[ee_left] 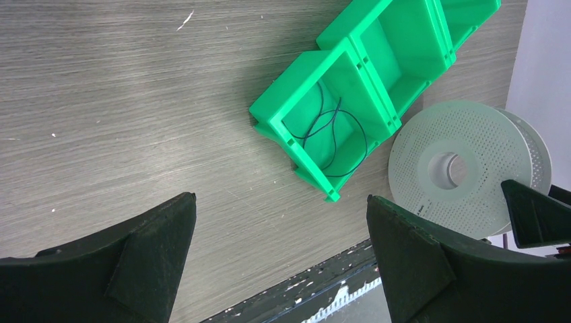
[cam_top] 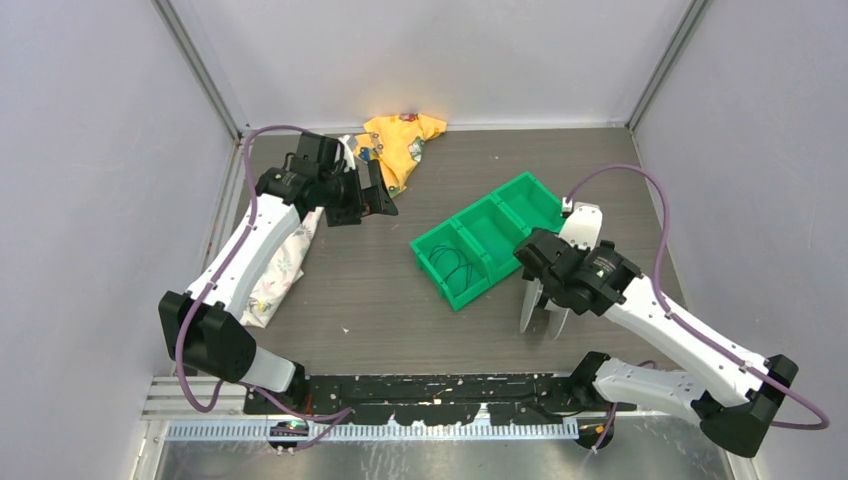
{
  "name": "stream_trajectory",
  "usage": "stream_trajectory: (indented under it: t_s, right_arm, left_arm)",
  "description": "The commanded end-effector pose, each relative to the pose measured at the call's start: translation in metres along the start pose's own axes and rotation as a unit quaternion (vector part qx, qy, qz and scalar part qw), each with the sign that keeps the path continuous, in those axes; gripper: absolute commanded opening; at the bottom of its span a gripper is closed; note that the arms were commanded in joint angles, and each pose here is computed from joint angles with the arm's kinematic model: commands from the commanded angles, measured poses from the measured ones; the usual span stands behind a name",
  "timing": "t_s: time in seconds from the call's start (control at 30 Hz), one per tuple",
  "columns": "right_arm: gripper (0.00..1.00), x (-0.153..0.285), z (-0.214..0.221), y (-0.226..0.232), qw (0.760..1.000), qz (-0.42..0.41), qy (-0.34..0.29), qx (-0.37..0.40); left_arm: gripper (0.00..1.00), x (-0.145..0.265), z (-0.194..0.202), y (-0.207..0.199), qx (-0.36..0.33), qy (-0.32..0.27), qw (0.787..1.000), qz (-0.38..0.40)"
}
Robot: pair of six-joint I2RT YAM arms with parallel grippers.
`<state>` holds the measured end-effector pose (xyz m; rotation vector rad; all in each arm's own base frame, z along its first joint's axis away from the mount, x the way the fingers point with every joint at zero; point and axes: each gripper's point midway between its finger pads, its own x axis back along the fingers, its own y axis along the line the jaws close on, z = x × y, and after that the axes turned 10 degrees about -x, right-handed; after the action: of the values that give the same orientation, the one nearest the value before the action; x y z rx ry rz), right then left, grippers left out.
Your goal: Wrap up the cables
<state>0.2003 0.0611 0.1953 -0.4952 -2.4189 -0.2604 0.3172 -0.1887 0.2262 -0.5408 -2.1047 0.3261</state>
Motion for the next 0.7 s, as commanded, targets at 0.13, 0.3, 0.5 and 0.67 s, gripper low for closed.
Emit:
stream_trajectory:
  t_s: [0.13,0.3,0.5,0.67]
  right_arm:
    - [1.00,0.001,-0.005,0.010,1.000,0.000,0.001,-0.004]
    - [1.00,0.014,-0.019,0.006,0.999,-0.023,-0.015,-0.035]
    - [1.00,0.032,-0.041,-0.001,0.992,-0.069,-0.049,-0.092]
    - [1.00,0.045,-0.058,0.010,0.986,-0.117,-0.064,-0.096]
  left_arm:
    - [0.99,0.009,-0.006,-0.009,-0.007,-0.021,1.000,0.013]
    - [0.99,0.006,-0.007,-0.009,-0.008,-0.019,1.000,0.015]
    - [0.99,0.004,-0.008,-0.009,-0.007,-0.018,1.000,0.015]
    - [0.99,0.001,-0.009,-0.014,-0.009,-0.017,1.000,0.023]
